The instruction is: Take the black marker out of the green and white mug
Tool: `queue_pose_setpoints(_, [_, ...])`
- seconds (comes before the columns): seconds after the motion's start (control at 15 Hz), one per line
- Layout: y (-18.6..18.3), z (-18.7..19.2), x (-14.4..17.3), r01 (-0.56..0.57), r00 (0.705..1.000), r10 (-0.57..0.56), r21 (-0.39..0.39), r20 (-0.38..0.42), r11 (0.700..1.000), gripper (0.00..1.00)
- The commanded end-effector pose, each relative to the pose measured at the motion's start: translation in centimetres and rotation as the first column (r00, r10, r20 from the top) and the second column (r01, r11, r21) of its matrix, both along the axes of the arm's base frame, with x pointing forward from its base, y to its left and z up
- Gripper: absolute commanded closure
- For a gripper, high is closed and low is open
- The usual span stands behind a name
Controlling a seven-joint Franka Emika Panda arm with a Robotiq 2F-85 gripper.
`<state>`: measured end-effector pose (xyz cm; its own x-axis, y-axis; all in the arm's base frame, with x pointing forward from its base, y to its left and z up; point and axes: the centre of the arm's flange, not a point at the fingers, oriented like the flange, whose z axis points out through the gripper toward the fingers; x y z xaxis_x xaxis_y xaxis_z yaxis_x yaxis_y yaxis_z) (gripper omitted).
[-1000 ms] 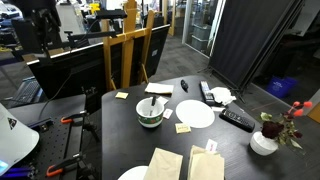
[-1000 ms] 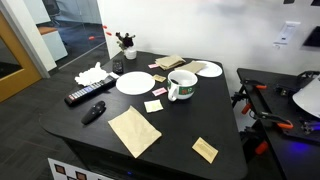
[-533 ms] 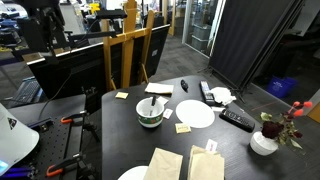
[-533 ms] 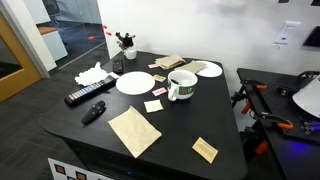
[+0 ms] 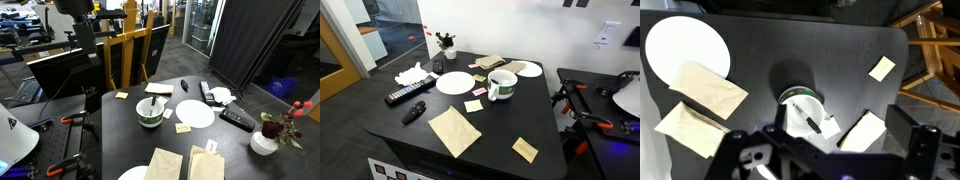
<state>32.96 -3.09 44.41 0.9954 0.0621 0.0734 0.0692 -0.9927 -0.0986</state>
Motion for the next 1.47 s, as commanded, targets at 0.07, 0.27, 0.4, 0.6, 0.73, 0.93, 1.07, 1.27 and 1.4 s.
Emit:
queue_pose_setpoints(0.07, [0.2,-1.7,5.5,-0.184,0.982,0.186,-0.067,0.029,0.981,0.0])
queue_pose_setpoints(0.27, [0.6,-3.0,8.0,-0.307,0.948,0.315,-0.118,0.051,0.944,0.0])
queue_pose_setpoints(0.4, [0.9,-4.1,9.3,-0.405,0.909,0.415,-0.15,0.039,0.902,0.0])
queue_pose_setpoints(0.6, [1.4,-6.0,11.0,-0.519,0.848,0.529,-0.16,0.026,0.84,0.0])
queue_pose_setpoints(0.73, [1.9,-7.6,11.9,-0.577,0.81,0.586,-0.146,0.024,0.804,0.0])
queue_pose_setpoints(0.93, [2.5,-8.1,10.6,-0.583,0.808,0.589,-0.136,0.007,0.801,0.0])
queue_pose_setpoints(1.07, [2.8,-9.3,11.0,-0.611,0.789,0.615,-0.115,-0.007,0.783,0.0])
queue_pose_setpoints(1.27, [2.9,-9.5,11.3,-0.614,0.787,0.617,-0.113,-0.011,0.781,0.0])
queue_pose_setpoints(1.4, [2.9,-9.4,11.4,-0.614,0.787,0.617,-0.114,-0.01,0.781,0.0])
